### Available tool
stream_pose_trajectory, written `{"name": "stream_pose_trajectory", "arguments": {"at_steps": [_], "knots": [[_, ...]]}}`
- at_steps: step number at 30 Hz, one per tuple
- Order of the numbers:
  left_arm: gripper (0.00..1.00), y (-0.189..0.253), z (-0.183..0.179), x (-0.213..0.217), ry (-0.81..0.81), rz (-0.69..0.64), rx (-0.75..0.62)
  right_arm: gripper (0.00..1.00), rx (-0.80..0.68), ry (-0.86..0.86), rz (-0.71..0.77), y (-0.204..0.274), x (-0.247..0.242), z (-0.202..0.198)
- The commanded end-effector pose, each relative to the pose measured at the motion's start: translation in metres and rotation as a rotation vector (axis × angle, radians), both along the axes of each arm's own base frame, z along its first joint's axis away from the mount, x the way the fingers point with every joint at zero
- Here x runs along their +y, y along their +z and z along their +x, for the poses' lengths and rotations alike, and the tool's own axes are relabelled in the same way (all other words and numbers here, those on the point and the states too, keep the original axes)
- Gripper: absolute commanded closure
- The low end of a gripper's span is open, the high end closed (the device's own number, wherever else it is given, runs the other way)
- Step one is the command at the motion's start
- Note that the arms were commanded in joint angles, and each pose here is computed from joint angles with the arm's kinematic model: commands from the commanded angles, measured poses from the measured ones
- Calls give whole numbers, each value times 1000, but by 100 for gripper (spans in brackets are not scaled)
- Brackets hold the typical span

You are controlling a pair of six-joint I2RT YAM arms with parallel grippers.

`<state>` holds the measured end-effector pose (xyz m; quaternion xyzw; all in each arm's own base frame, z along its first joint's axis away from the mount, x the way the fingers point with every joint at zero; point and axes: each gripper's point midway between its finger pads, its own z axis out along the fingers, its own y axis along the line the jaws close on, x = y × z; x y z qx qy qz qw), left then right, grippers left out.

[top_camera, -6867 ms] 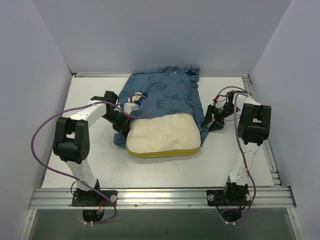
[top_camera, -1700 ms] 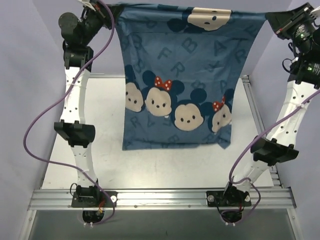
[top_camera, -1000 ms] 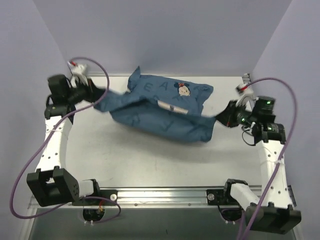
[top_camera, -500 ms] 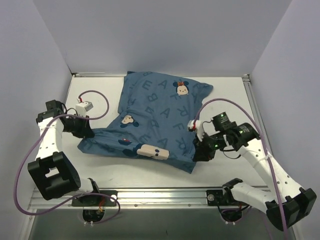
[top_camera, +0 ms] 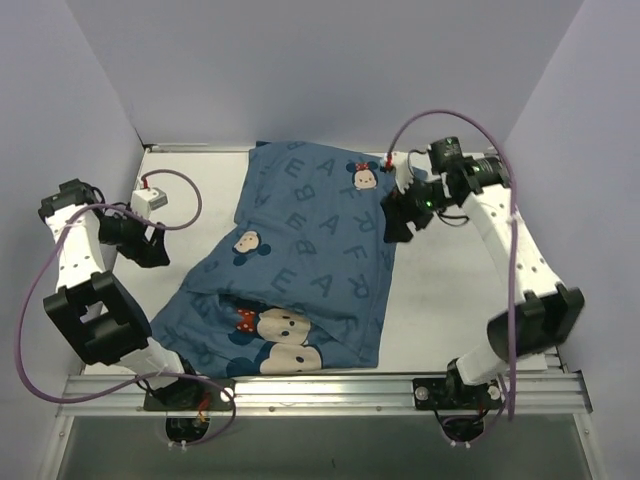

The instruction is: Put the pillow into the pillowcase

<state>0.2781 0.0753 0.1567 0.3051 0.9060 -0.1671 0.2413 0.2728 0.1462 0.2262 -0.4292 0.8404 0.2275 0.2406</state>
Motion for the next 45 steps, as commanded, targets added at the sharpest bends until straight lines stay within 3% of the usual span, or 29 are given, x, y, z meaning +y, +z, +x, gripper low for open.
{"name": "stream_pose_trajectory", "arguments": {"at_steps": [1, 2, 4, 5, 9, 11, 13, 15, 19, 20, 22, 23, 25, 28, 30, 33, 36, 37, 38, 41, 45], "knots": [[18, 23, 8, -44, 110, -231, 38, 35, 8, -76, 81, -4, 31, 67], [18, 25, 12, -55, 129, -253, 47, 35, 52, -83, 75, -25, 37, 88], [18, 14, 22, -86, 75, -218, 27, 37, 15, -105, 92, -18, 51, 124], [19, 7, 21, -101, 105, -225, 61, 38, 72, -115, 79, -45, 56, 139], [27, -26, 13, -167, 45, -220, 143, 40, 146, -133, 29, -93, 58, 158], [33, -37, 12, -201, 7, -219, 181, 42, 211, -140, -78, -132, 40, 143], [46, -59, 17, -210, 26, -206, 246, 46, 302, -172, -152, -155, 17, 120], [54, -77, 25, -217, 68, -203, 306, 50, 444, -180, -215, -172, -5, 75], [64, -83, 89, -229, 96, -201, 186, 53, 596, -155, -232, -170, -30, -1], [64, -66, 118, -236, 89, -208, 113, 53, 580, -135, -218, -159, -30, -13], [64, -75, 144, -261, 56, -214, 114, 54, 663, -92, -212, -156, -32, -51], [61, -51, 169, -278, 23, -238, 38, 54, 656, -74, -198, -148, -30, -60], [52, -57, 173, -313, -57, -229, 28, 55, 715, -33, -188, -143, -29, -87], [38, -24, 185, -341, -145, -285, -57, 53, 746, 32, -106, -115, -19, -108], [30, 2, 191, -337, -130, -316, -99, 50, 751, 42, -73, -97, -15, -109], [27, 35, 195, -297, -18, -362, -121, 45, 567, -51, 2, -68, -18, -52], [26, 42, 173, -252, 87, -353, -112, 41, 417, -174, 58, -46, -20, 15], [26, 16, 157, -235, 136, -297, -62, 40, 407, -200, 50, -52, -22, 31], [25, 30, 145, -224, 143, -278, -105, 40, 346, -207, 45, -44, -22, 50], [25, 4, 107, -194, 201, -201, -45, 40, 306, -201, 16, -60, -17, 82], [30, -32, 65, -175, 248, -115, 95, 42, 335, -185, -198, -120, -25, 90]]}}
